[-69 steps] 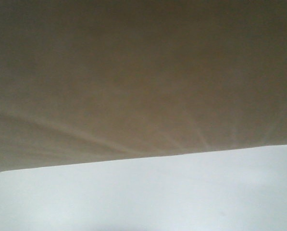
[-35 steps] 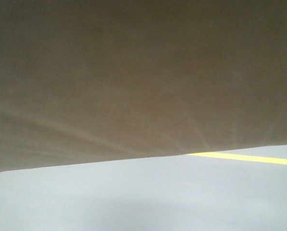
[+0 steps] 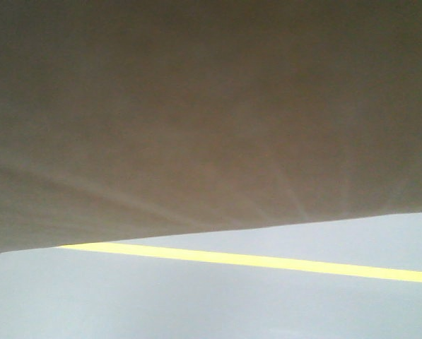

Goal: Grab box from left shelf to table start
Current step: 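Carry the box with both grippers while driving to the white table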

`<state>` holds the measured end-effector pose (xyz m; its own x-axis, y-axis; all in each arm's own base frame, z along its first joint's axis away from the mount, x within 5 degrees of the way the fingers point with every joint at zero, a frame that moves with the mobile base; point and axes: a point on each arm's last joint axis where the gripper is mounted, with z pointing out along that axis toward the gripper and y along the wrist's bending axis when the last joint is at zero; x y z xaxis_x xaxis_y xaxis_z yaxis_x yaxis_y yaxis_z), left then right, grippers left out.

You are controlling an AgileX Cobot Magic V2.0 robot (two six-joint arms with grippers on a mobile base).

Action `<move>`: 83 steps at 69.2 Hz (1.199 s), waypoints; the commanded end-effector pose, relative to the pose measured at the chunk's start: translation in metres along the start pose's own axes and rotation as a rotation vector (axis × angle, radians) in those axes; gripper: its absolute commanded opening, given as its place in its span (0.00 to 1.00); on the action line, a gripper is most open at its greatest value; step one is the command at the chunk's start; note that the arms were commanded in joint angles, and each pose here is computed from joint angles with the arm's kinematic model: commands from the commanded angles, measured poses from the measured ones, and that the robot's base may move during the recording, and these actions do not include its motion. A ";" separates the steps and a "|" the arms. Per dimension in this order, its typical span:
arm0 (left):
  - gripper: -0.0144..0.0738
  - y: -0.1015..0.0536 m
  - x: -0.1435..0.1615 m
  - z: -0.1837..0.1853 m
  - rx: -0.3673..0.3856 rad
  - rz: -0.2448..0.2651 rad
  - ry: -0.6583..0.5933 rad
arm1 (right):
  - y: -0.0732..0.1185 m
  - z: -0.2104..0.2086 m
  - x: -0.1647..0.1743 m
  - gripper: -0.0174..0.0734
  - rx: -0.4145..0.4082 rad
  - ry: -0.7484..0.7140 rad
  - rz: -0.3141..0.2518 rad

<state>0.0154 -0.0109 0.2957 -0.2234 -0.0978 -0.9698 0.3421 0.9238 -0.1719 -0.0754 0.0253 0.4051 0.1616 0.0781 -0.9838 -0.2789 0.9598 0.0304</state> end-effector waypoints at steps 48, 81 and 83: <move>0.05 0.008 0.004 0.003 -0.090 0.124 0.073 | -0.003 -0.003 -0.021 0.26 0.044 -0.159 -0.028; 0.05 0.008 0.004 0.003 -0.090 0.124 0.073 | -0.003 -0.003 -0.021 0.26 0.044 -0.159 -0.028; 0.05 0.008 0.004 0.003 -0.090 0.124 0.073 | -0.003 -0.003 -0.021 0.26 0.044 -0.159 -0.028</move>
<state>0.0154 -0.0109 0.2957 -0.2234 -0.0978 -0.9698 0.3421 0.9238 -0.1719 -0.0754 0.0253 0.4051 0.1616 0.0781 -0.9838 -0.2789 0.9598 0.0304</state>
